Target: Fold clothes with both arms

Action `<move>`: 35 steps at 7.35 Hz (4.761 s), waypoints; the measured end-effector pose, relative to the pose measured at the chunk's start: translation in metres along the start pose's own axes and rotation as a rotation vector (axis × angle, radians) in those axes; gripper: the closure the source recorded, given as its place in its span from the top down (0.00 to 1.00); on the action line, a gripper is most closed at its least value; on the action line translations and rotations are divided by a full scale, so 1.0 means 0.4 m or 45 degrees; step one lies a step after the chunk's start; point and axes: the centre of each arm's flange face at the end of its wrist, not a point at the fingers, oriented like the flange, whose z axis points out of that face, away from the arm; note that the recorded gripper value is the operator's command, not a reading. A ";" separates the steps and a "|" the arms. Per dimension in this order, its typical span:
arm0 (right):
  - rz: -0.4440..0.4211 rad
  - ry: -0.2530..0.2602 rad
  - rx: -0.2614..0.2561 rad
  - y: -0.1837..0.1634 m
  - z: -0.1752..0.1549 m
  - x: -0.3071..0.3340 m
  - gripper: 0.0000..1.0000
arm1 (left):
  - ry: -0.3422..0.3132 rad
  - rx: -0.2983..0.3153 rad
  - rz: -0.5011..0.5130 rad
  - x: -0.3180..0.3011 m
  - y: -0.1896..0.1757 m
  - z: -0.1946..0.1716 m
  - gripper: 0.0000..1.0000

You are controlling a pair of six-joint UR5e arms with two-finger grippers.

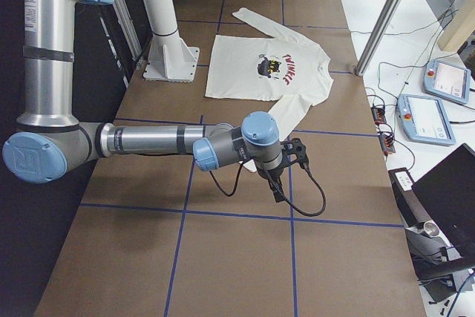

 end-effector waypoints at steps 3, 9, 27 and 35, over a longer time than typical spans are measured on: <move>0.171 -0.112 0.052 0.088 0.149 -0.178 0.74 | 0.001 0.009 0.009 0.004 -0.003 -0.004 1.00; 0.303 -0.165 0.133 0.168 0.411 -0.337 0.53 | 0.000 0.012 0.015 0.005 -0.004 -0.007 1.00; 0.335 -0.073 0.064 -0.316 0.184 -0.883 0.00 | 0.001 0.014 0.015 0.006 -0.001 -0.011 1.00; 0.144 0.054 0.293 -0.744 0.181 -1.938 0.00 | 0.003 0.003 -0.004 -0.003 0.011 -0.003 1.00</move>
